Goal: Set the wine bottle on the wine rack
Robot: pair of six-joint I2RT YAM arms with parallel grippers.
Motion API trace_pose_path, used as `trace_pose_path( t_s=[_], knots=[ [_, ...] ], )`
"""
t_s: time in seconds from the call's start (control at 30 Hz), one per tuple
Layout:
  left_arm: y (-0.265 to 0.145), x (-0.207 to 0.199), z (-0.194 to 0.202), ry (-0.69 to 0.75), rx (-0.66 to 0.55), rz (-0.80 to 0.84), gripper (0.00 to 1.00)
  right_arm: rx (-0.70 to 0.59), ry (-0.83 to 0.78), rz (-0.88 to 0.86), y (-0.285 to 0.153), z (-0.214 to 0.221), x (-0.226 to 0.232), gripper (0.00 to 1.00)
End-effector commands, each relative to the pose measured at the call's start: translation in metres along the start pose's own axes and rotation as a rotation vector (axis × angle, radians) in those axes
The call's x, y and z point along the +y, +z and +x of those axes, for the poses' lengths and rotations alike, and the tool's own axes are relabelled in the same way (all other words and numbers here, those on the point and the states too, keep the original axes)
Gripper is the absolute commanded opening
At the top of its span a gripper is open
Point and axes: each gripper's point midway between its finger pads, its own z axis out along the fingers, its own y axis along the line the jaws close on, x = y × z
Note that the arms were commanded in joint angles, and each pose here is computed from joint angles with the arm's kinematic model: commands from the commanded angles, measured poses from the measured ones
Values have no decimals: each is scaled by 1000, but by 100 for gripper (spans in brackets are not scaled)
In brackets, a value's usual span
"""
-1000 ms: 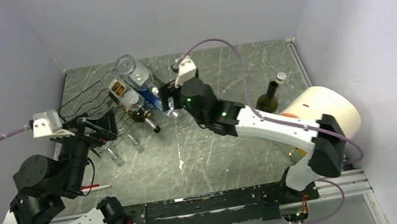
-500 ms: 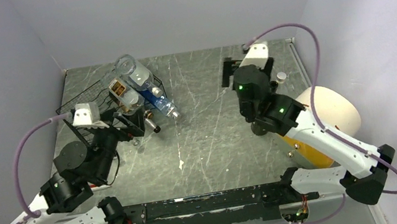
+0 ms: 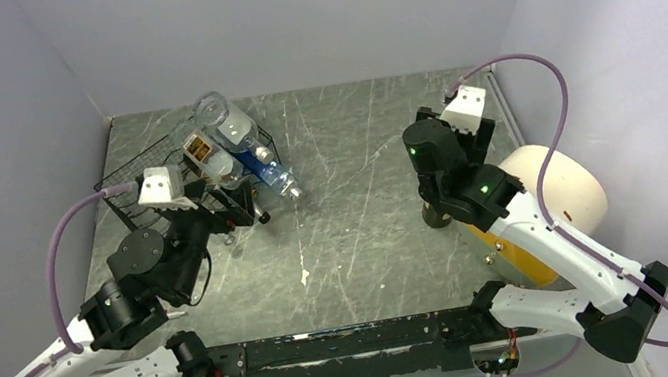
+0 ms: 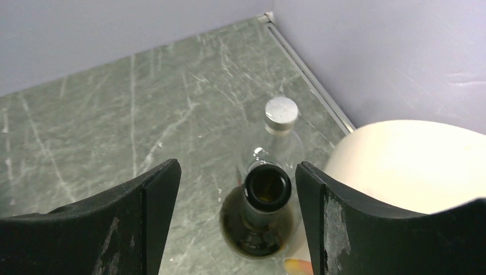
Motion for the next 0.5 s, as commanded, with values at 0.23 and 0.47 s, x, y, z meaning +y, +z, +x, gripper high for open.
trace_pose_path(
  t_s=[0.23,0.47],
  knots=[
    [5,-6,0,-7,-10,10,99,17,40,97,5,29,-30,65],
    [8,-10,5,3,2,16,99,36,24,96,9,45,-31,52]
  ],
)
